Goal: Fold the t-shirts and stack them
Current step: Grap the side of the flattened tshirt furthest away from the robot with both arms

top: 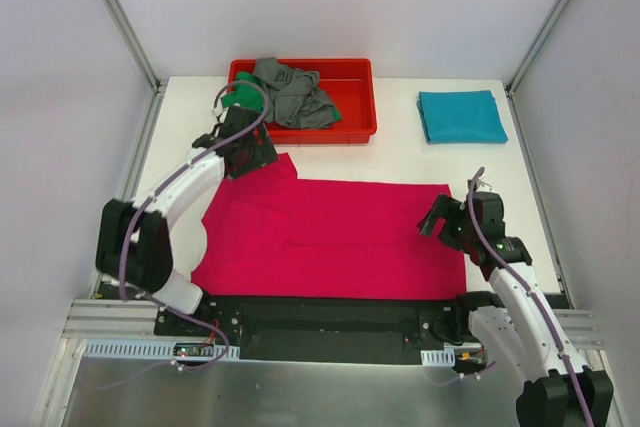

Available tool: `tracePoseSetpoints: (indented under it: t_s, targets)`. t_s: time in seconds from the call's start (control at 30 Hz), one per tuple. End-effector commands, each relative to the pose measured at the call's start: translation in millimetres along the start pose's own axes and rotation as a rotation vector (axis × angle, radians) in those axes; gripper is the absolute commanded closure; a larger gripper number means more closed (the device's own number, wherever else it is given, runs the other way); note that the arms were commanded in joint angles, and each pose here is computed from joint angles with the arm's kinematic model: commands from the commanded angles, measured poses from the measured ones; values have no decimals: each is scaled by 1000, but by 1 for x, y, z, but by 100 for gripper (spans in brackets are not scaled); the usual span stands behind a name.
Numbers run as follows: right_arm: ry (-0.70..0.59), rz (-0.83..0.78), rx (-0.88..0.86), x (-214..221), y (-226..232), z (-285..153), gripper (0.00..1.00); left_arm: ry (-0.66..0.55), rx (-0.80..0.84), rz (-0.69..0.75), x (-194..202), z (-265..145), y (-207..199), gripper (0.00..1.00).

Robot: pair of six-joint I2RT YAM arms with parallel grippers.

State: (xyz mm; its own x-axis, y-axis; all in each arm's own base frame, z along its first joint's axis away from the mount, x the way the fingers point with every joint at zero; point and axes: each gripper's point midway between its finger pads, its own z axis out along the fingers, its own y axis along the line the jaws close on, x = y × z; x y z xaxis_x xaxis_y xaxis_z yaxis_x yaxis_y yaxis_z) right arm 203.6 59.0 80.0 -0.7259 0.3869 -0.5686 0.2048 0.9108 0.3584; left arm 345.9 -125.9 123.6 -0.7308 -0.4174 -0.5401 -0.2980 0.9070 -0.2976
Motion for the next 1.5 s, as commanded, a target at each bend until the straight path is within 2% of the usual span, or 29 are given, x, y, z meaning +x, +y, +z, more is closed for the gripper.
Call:
tracePoseSetpoints:
  t_s: [0.0,0.13,0.27,0.5,0.6,0.7,0.8,0.9,1.17,1.3,1.47]
  targets:
    - [-50,-54,-91,-20,20,1,4,4,-69,14,-29,38,0,25]
    - [-49,-73,-79,-19,17,3,4,31,-83,0,-39,74,-5,37]
    - [-59,-80,-84,-20,17,4,4,31,-121,-17,-49,102,-3,44]
    - [-64,-90,-76,-20,15,4,4,41,-183,-31,-45,124,8,50]
    - [-62,-90,-71,-21,15,5,4,53,-187,-32,-42,131,9,61]
    - [-52,-93,-68,-19,14,8,4,55,-185,-33,-43,135,6,67]
    - [-41,-90,-69,-18,15,9,4,58,-161,-24,-47,136,0,80]
    - [-44,-85,-57,-19,13,11,4,49,-157,-21,-50,133,-1,100]
    - [-35,-54,-14,-35,15,18,4,64,-117,-6,-37,112,-8,100]
    - [-77,-11,166,-61,-5,28,4,79,-116,0,-20,99,-4,100]
    - [-59,-34,269,-94,-6,44,4,56,-122,4,-12,82,5,100]
